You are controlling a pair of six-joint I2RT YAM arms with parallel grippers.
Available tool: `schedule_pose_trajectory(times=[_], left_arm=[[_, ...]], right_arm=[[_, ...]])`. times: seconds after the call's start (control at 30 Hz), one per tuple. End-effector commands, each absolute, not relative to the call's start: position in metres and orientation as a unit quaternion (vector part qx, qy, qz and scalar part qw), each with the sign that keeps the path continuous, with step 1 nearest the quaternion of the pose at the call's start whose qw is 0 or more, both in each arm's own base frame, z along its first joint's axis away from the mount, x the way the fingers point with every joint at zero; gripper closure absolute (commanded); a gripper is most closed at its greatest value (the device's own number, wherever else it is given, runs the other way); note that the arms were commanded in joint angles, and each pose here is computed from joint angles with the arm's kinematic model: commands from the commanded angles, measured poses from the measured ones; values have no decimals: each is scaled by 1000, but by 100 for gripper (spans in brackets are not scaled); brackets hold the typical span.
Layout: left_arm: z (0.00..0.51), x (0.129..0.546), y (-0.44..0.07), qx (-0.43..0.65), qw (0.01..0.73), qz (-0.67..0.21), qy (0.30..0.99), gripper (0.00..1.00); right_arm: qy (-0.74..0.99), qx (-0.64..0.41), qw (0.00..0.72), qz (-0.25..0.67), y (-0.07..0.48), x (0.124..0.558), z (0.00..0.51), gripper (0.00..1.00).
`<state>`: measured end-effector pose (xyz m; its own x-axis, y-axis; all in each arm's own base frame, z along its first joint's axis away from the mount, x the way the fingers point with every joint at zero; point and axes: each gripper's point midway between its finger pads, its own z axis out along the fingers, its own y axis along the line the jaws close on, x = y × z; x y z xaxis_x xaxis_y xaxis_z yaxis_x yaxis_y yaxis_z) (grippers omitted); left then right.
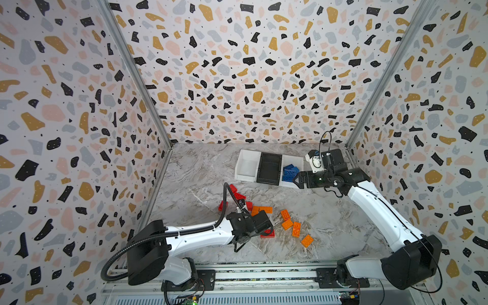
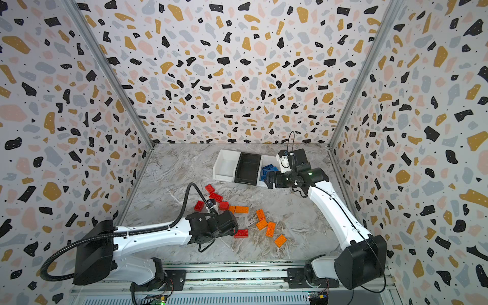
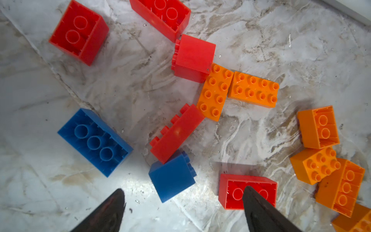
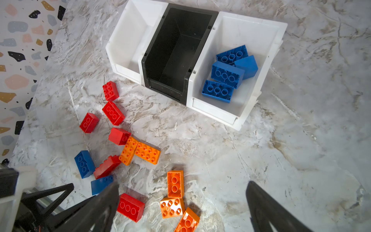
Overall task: Sort the legos into containers by color
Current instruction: 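Grasp the blue 2x2 brick with the left gripper while the right gripper hovers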
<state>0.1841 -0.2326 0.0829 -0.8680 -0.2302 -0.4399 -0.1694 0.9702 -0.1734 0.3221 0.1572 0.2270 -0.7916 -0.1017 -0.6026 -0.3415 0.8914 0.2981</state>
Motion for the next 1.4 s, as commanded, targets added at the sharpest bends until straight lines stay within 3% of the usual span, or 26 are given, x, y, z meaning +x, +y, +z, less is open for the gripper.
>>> schedule_pose_trajectory(times=[0.0, 0.37, 0.57, 1.37], left_arm=[[79, 173, -225, -128, 207, -53, 968, 8], [45, 170, -218, -158, 177, -61, 969, 12], [25, 171, -222, -160, 164, -61, 971, 21], [16, 191, -219, -116, 162, 3, 980, 36]], right_arm=[[923, -129, 300, 205, 154, 310, 231, 1], [917, -119, 314, 217, 151, 302, 246, 1], [917, -121, 311, 220, 151, 296, 249, 1], [923, -128, 287, 220, 150, 293, 237, 1]])
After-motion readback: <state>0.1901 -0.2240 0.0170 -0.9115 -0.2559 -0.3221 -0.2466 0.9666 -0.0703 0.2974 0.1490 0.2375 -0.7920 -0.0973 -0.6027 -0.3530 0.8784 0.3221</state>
